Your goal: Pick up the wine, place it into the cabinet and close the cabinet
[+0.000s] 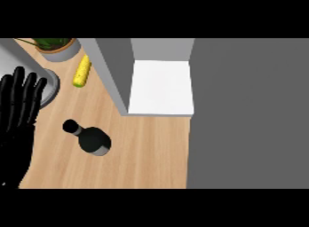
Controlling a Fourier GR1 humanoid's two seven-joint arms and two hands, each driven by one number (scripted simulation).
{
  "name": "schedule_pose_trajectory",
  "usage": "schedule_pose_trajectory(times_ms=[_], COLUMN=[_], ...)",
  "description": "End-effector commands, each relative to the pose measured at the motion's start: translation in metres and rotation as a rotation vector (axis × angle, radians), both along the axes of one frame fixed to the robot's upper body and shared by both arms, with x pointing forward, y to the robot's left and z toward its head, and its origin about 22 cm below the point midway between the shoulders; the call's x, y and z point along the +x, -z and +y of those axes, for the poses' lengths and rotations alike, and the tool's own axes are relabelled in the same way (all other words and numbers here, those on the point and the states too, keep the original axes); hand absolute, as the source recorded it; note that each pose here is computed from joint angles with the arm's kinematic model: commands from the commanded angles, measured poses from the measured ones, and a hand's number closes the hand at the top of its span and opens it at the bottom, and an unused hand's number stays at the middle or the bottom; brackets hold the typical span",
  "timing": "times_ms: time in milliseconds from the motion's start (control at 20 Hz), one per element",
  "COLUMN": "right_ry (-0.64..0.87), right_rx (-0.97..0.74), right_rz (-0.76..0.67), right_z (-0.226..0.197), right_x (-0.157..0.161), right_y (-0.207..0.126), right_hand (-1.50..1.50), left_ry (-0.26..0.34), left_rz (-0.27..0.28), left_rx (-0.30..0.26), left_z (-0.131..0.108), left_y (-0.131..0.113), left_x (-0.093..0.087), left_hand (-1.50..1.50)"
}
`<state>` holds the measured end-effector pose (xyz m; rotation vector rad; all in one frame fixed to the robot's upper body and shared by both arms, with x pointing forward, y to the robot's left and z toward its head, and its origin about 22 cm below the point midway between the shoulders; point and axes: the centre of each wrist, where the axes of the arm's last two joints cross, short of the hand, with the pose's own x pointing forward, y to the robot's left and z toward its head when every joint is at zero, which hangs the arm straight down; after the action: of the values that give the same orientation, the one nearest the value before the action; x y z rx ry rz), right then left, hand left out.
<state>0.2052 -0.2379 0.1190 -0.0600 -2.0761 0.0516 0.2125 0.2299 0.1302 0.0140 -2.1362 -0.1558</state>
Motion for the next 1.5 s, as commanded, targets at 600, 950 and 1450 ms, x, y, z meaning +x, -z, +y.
schedule_pose_trajectory(times_ms=[600,950,1450], right_ry=[-0.479,-0.461,-0.467], right_rx=[0.053,0.057,0.068], right_rz=[0.078,0.089,0.104], right_z=[0.028,0.013,0.023], right_x=[-0.034,-0.051,-0.059], right_y=[-0.017,-0.032,-0.040], right_hand=[-1.50,-1.50,-1.50], left_ry=[-0.639,-0.638,-0.631], left_rz=[0.029,0.029,0.042], left_rx=[-0.359,-0.379,-0.359], left_z=[-0.081,-0.134,-0.165], left_y=[-0.014,-0.031,-0.072], left_x=[0.024,0.023,0.019], left_hand=[-1.50,-1.50,-1.50])
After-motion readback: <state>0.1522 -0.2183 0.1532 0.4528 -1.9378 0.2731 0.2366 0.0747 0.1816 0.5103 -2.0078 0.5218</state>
